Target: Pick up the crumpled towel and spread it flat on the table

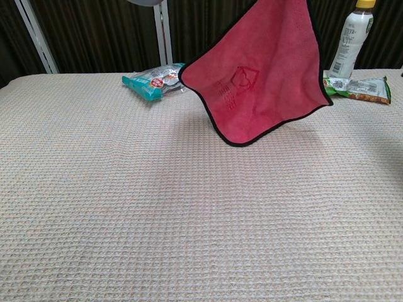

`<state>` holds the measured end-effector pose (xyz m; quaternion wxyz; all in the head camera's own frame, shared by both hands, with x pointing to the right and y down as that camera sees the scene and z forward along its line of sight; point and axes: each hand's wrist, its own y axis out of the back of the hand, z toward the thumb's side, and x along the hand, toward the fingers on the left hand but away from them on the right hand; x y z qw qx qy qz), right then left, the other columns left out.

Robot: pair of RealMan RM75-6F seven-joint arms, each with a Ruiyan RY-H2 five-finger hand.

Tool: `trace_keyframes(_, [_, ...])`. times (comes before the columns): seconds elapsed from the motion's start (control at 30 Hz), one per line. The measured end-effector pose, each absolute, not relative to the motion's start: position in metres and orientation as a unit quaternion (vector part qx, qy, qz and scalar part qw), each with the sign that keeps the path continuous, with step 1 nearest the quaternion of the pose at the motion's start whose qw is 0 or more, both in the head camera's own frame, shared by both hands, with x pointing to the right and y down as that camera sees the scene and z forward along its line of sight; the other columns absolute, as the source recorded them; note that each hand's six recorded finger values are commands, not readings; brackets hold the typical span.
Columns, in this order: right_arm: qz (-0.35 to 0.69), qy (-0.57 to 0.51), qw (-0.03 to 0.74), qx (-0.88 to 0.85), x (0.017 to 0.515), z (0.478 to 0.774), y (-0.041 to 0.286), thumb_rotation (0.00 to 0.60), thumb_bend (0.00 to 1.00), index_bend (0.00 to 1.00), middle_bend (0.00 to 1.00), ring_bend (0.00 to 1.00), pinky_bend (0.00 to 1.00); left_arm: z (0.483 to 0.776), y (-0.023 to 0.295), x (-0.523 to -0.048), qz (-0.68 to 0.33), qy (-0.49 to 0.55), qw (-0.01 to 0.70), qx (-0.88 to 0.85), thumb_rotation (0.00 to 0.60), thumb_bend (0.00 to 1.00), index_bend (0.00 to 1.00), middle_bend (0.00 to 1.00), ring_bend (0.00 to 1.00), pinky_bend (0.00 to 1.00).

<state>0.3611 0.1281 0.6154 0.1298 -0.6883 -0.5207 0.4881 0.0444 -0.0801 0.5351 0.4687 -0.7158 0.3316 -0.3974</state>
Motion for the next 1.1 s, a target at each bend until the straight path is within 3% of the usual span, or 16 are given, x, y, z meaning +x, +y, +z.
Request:
trace_keyframes(0.2, [0.470, -0.531, 0.078, -0.701, 0.328, 0.636, 0.104, 0.600, 0.22, 0.32, 0.10, 0.01, 0.06, 0.532, -0.077, 0.050, -0.391, 0.327, 0.474, -0.718, 0.600, 0.53, 0.65, 0.28, 0.08, 0.14])
trace_keyframes(0.43, [0.474, -0.531, 0.039, -0.701, 0.294, 0.668, 0.102, 0.600, 0.22, 0.34, 0.11, 0.03, 0.06, 0.529, -0.074, 0.058, -0.390, 0.324, 0.478, -0.718, 0.600, 0.53, 0.65, 0.28, 0.08, 0.14])
trace_keyframes(0.77, [0.487, -0.535, 0.029, -0.690, 0.274, 0.694, 0.096, 0.600, 0.22, 0.36, 0.13, 0.03, 0.08, 0.534, -0.069, 0.063, -0.392, 0.314, 0.483, -0.717, 0.600, 0.53, 0.65, 0.28, 0.08, 0.14])
trace_keyframes(1.1, [0.495, -0.546, 0.031, -0.675, 0.267, 0.707, 0.088, 0.600, 0.24, 0.48, 0.21, 0.10, 0.12, 0.534, -0.071, 0.063, -0.391, 0.316, 0.483, -0.717, 0.600, 0.53, 0.65, 0.28, 0.08, 0.14])
